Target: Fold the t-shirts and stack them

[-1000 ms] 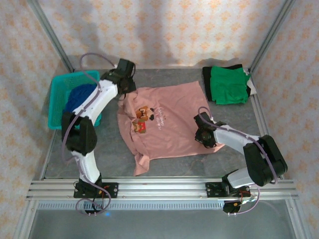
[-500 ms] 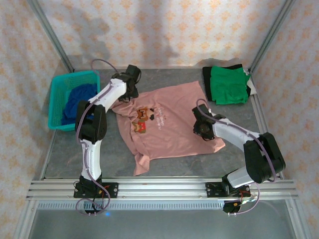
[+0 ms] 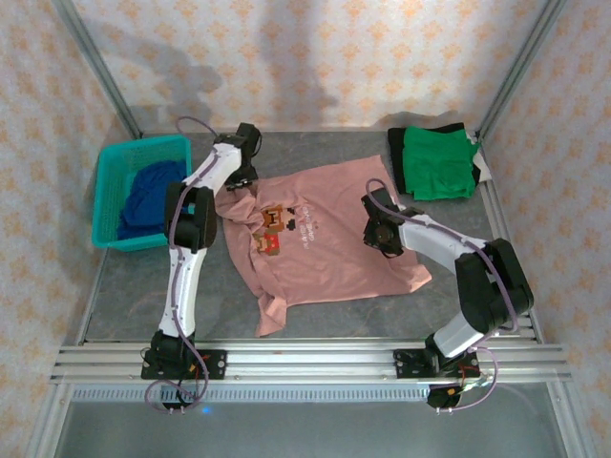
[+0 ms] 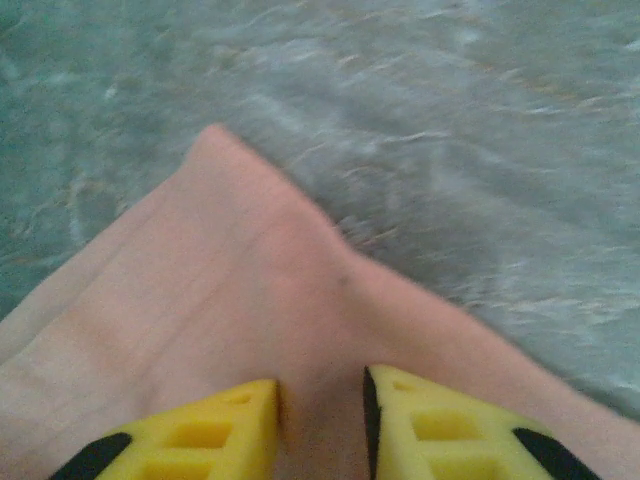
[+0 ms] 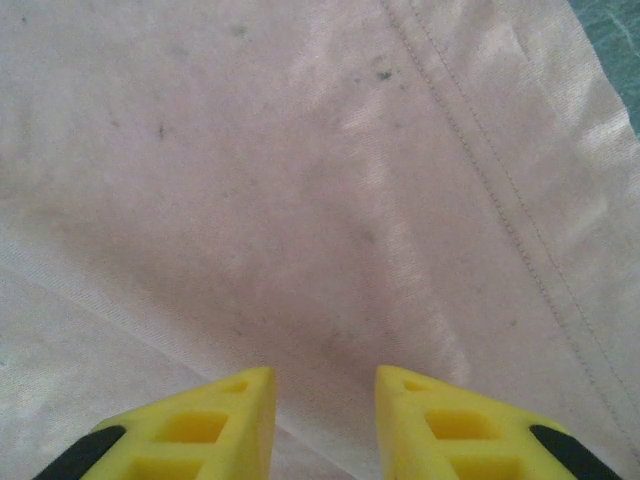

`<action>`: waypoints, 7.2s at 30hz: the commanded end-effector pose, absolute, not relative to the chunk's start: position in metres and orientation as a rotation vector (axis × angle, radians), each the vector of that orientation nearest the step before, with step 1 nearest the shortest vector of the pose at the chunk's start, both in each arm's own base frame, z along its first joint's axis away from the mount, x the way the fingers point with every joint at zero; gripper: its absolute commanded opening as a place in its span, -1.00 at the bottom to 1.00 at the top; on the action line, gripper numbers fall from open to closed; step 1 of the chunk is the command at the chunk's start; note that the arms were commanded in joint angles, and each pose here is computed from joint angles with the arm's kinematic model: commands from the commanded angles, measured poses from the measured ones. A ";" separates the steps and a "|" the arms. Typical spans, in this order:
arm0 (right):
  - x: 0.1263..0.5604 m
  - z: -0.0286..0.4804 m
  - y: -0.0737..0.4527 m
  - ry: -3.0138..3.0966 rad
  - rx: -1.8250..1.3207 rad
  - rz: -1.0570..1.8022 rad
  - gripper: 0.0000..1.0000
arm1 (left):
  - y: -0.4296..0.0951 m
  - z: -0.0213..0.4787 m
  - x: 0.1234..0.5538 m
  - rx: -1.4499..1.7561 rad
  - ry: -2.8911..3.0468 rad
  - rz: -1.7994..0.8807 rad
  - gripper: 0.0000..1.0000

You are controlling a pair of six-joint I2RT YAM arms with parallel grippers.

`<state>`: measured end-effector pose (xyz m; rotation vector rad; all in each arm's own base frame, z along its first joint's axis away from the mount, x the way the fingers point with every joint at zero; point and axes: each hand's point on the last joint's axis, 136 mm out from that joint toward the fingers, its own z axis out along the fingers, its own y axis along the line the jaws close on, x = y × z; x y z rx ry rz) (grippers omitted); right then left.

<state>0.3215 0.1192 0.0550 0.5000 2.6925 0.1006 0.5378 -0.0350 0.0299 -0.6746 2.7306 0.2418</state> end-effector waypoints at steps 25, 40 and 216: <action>0.263 0.038 0.104 2.726 0.630 0.104 -0.31 | -0.139 0.119 0.668 -0.203 2.363 -0.548 -0.19; 0.467 0.105 0.087 2.567 0.472 -0.131 -0.27 | -0.070 0.189 0.498 -0.399 2.476 -0.229 0.37; 0.441 0.062 0.073 2.646 0.566 0.014 -0.12 | 0.035 0.071 0.198 -0.986 2.651 0.419 0.04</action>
